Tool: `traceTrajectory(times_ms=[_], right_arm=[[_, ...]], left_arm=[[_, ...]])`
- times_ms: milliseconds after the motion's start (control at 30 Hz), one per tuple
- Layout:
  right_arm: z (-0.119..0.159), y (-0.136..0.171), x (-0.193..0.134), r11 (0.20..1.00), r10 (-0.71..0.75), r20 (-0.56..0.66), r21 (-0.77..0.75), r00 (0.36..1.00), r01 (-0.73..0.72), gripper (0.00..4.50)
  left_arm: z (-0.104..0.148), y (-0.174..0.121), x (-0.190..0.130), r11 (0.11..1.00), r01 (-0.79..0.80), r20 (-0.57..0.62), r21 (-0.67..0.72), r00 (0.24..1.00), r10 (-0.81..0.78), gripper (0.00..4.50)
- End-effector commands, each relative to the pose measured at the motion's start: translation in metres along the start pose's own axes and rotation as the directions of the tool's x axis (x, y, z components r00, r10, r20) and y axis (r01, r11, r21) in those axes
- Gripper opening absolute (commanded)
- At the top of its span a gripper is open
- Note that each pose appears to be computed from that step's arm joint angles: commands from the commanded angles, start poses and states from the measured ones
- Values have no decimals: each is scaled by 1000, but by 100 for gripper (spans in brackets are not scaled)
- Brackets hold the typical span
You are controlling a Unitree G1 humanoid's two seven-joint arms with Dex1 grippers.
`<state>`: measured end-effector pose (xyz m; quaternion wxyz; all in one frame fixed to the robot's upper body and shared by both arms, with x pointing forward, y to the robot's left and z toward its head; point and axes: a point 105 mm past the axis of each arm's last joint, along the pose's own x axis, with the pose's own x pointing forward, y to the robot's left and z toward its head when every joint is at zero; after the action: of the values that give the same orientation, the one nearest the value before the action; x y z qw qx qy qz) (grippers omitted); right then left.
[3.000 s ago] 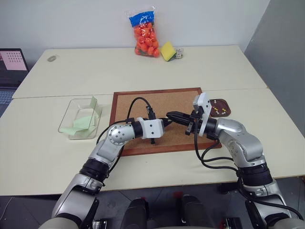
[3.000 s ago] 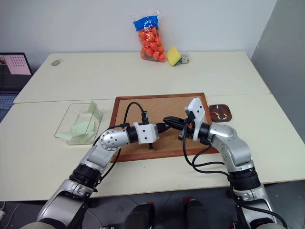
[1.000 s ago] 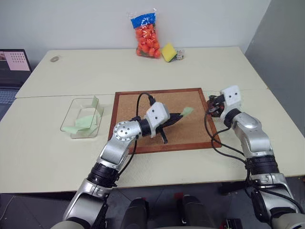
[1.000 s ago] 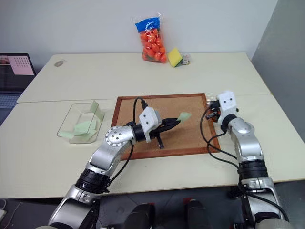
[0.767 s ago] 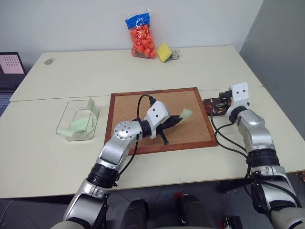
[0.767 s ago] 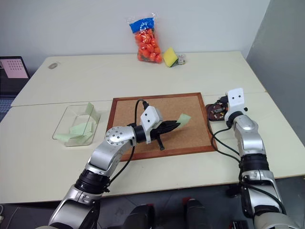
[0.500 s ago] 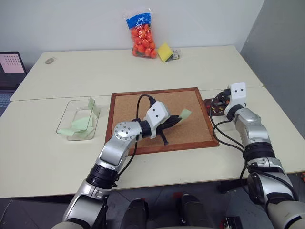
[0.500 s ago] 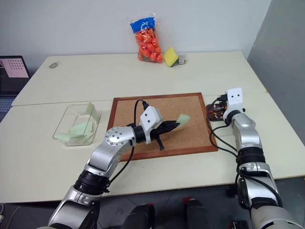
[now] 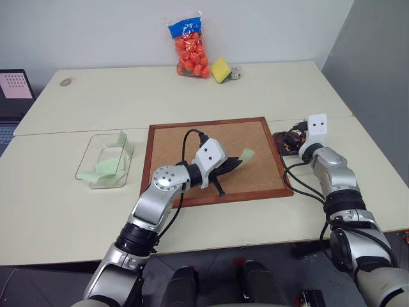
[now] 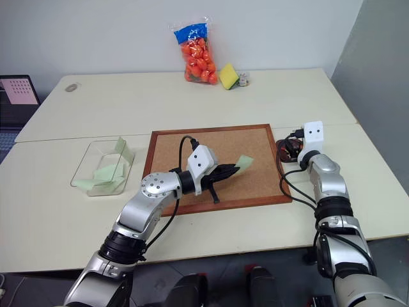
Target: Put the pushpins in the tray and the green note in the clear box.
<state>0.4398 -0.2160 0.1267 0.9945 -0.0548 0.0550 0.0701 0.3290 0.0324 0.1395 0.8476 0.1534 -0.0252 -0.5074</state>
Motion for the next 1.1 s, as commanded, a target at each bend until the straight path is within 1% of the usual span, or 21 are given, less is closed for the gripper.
traceTrajectory(times_ms=[33, 67, 100, 200, 300, 400, 500, 633, 700, 767, 800, 867, 933, 967, 1000, 1033, 1067, 1100], right_arm=[[20, -10, -5, 1000, -22, 79, -21, 997, 24, 415], [21, -10, -6, 999, -20, 84, -30, 996, 22, 437], [21, -9, -8, 999, -15, 87, -39, 996, 19, 448], [23, -4, -14, 996, 35, 106, -84, 994, -27, 448], [29, 11, -26, 983, 152, 147, -124, 977, -134, 448], [40, 33, -44, 949, 301, 200, -163, 932, -271, 448], [48, 49, -60, 917, 390, 231, -191, 892, -351, 448], [61, 79, -83, 851, 525, 278, -205, 804, -484, 448], [69, 99, -95, 808, 589, 297, -225, 752, -544, 448], [80, 114, -103, 779, 626, 320, -233, 711, -582, 448], [83, 118, -105, 773, 634, 326, -231, 702, -591, 448], [86, 123, -107, 764, 645, 329, -232, 690, -603, 448], [87, 127, -109, 752, 657, 327, -228, 679, -618, 448], [86, 129, -109, 747, 663, 327, -224, 673, -626, 448], [86, 130, -110, 742, 667, 326, -221, 669, -633, 448], [86, 131, -110, 740, 670, 326, -218, 667, -636, 448], [85, 132, -110, 738, 672, 325, -215, 666, -639, 448], [85, 133, -109, 737, 673, 324, -213, 665, -642, 448]], left_arm=[[15, 0, 1, 999, -2, 42, 40, 999, 1, 0], [15, 0, 1, 999, -3, 42, 39, 999, 1, 0], [15, 1, 1, 999, -4, 43, 39, 999, 3, 0], [15, 4, 1, 999, -16, 40, 39, 999, 15, 0], [15, 7, 0, 999, -37, 39, 33, 999, 36, 0], [14, 17, -3, 994, -104, 37, 26, 994, 103, 0], [16, 32, -7, 980, -197, 39, 20, 980, 196, 0], [23, 58, -20, 925, -378, 62, -22, 923, 379, 0], [27, 77, -34, 854, -520, 63, -27, 852, 520, 0], [30, 96, -54, 750, -659, 65, -49, 747, 661, 0], [31, 102, -63, 705, -708, 62, -53, 702, 710, 0], [30, 112, -86, 589, -807, 55, -46, 586, 808, 0], [29, 120, -114, 435, -901, 44, -6, 434, 900, 0], [27, 123, -133, 329, -944, 34, 5, 329, 944, 0], [25, 124, -149, 241, -970, 23, 10, 241, 970, 0], [22, 124, -163, 173, -985, 8, 13, 173, 985, 0], [19, 124, -172, 128, -992, -5, 14, 128, 992, 0], [16, 123, -177, 101, -995, -19, 14, 100, 995, 0]])
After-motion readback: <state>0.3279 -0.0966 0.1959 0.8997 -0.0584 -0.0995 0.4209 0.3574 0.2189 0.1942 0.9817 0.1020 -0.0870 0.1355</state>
